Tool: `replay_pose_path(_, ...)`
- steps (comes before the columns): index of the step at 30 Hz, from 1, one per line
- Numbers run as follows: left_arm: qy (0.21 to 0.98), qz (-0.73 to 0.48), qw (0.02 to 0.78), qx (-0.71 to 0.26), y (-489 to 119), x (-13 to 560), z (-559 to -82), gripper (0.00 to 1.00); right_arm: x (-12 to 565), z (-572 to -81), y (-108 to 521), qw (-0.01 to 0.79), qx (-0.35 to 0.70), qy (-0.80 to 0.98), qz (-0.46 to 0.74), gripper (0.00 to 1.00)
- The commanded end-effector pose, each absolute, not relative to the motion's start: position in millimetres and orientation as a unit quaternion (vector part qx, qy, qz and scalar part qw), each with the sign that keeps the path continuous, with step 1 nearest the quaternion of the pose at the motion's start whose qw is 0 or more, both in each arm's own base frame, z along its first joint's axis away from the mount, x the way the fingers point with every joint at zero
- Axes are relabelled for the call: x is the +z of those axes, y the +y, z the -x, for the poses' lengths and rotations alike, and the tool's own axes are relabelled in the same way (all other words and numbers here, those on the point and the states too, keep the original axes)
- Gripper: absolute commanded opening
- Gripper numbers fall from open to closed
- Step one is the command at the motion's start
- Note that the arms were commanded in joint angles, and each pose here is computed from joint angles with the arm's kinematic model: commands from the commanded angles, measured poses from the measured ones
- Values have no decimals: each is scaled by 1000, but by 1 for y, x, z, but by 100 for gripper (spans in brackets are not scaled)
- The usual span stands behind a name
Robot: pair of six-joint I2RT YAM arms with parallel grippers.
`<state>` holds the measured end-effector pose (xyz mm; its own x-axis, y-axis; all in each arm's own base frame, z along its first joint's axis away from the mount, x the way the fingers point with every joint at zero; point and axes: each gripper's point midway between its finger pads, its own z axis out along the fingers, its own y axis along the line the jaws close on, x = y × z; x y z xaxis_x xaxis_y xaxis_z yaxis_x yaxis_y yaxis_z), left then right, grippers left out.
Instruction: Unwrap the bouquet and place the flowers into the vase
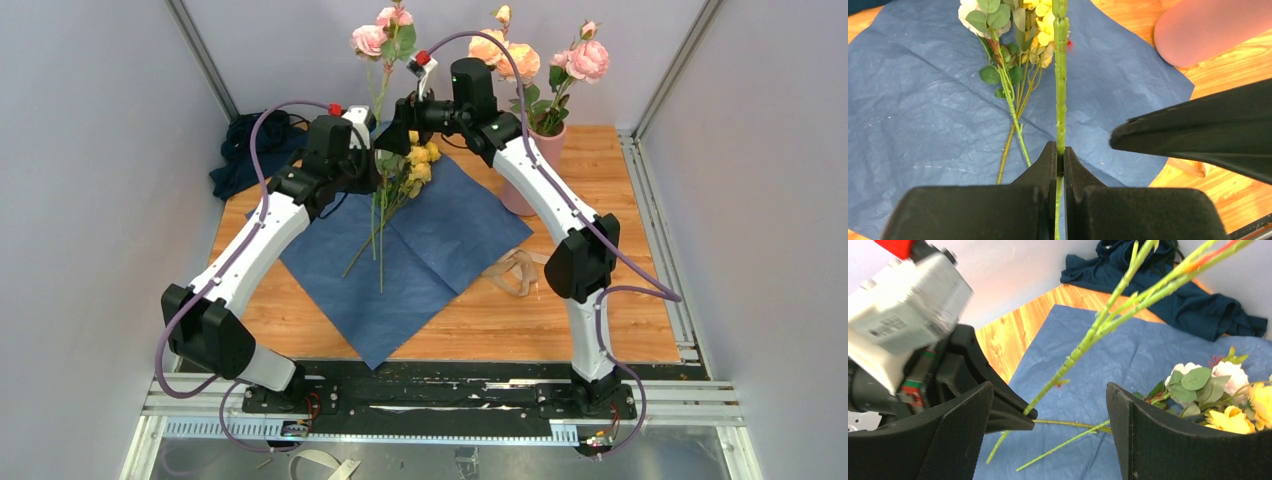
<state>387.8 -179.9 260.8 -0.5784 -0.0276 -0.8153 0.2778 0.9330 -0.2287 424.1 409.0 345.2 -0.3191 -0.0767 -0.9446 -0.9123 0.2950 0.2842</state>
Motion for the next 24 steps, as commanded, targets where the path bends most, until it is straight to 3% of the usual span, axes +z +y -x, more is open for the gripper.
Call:
replay_pose_path(1,862,-93,465,-180,-185,271,-379,0,359,-431,414,466,473,653,364,87)
replay_pose_path(12,851,-133,476,-179,-209,292,-365,0,351,-441,424,460,490,650,356,85)
replay_pose_path(13,851,-133,476,-178,-209,291,-365,0,351,-442,424,460,490,650,355,79)
replay_pose_path(16,853,-131,475,-173,-207,288,-363,0,355,-442,422,463,491,648,353,45)
replay_pose_path(18,855,-134,472,-170,-206,285,-362,0,360,-440,421,467,489,646,354,29)
replay_pose_path(21,864,-125,468,-138,-197,274,-367,0,364,-436,417,470,483,646,358,25)
replay_pose_path(24,873,-120,459,-115,-191,264,-372,0,365,-431,412,471,473,650,365,33)
